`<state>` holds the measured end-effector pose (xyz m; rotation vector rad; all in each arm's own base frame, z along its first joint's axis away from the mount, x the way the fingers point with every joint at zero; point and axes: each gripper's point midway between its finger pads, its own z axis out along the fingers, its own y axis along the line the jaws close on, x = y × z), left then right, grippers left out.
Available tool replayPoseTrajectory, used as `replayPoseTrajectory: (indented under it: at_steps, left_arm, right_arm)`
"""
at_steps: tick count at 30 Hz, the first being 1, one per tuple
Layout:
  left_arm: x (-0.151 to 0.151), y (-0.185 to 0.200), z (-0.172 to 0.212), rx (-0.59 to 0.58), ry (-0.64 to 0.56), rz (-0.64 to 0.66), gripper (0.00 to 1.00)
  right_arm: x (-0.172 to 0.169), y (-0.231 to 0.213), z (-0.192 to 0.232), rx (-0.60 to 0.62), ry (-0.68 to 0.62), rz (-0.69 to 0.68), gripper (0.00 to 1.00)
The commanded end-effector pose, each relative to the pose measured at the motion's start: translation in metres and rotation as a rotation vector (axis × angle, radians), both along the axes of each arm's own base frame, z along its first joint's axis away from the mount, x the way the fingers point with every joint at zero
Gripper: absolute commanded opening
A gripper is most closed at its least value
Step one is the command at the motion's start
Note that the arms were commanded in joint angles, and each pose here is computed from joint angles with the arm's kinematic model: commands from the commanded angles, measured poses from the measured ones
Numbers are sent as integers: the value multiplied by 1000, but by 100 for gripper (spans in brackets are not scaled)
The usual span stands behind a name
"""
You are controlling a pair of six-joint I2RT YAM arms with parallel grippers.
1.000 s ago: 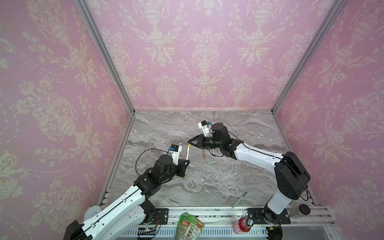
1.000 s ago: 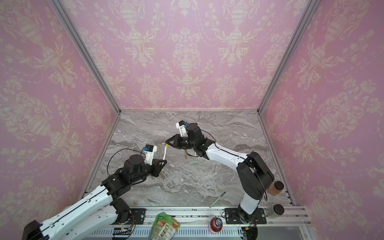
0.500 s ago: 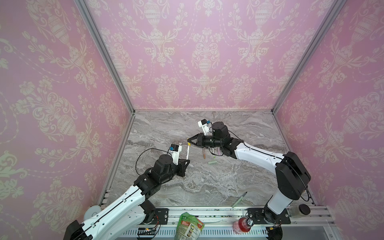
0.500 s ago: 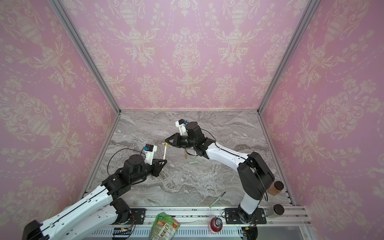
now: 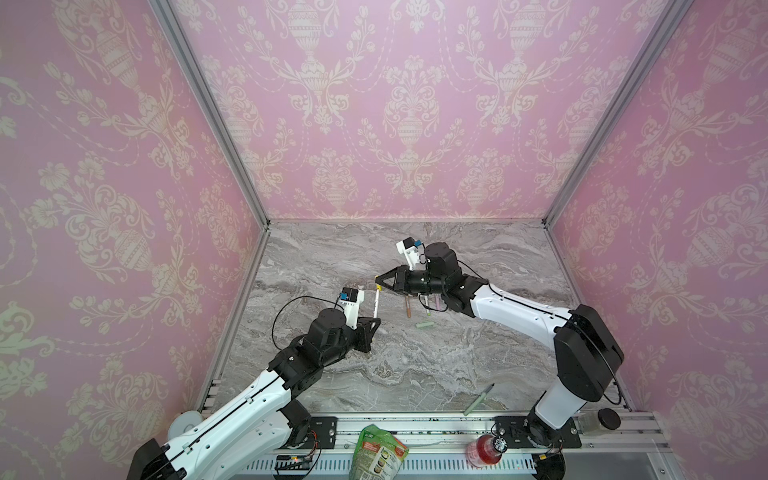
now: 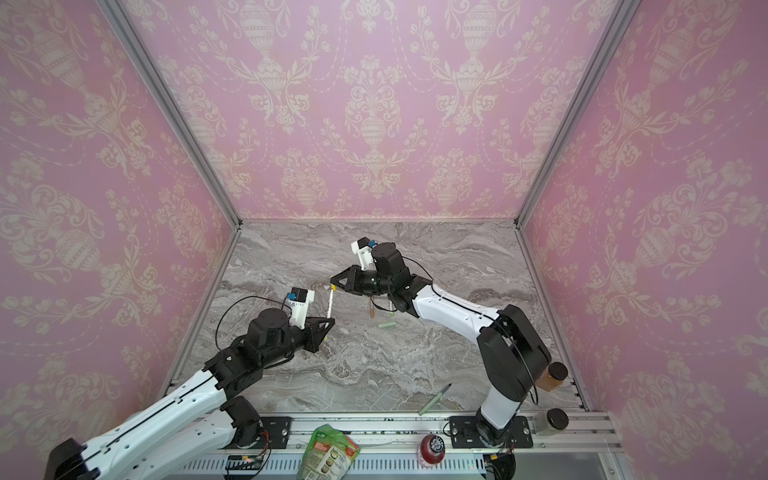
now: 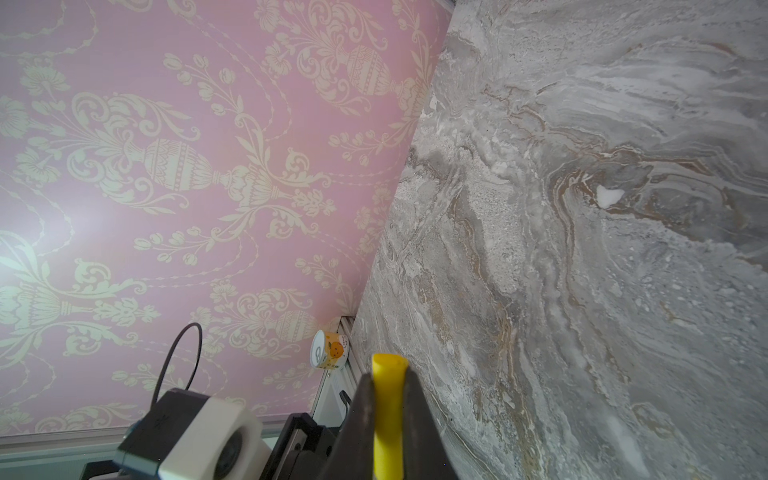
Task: Insert the pens into the pen caps
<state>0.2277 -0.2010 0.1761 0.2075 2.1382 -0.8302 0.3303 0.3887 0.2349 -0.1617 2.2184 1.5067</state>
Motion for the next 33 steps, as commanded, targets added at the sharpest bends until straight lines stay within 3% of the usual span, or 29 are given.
replayPoseTrajectory:
  at_steps: [1,25,33]
  left_arm:
    - [2,3,-7,11,20,22,0]
    - [0,1,-6,7,25,7,0]
    - [1,2,-3,4,14,15,0]
  right_arm:
    - [-9,6,42,68,-54,33,0]
    - [7,7,41,52,-53,5,0]
    - [2,4,23,25,-31,7,0]
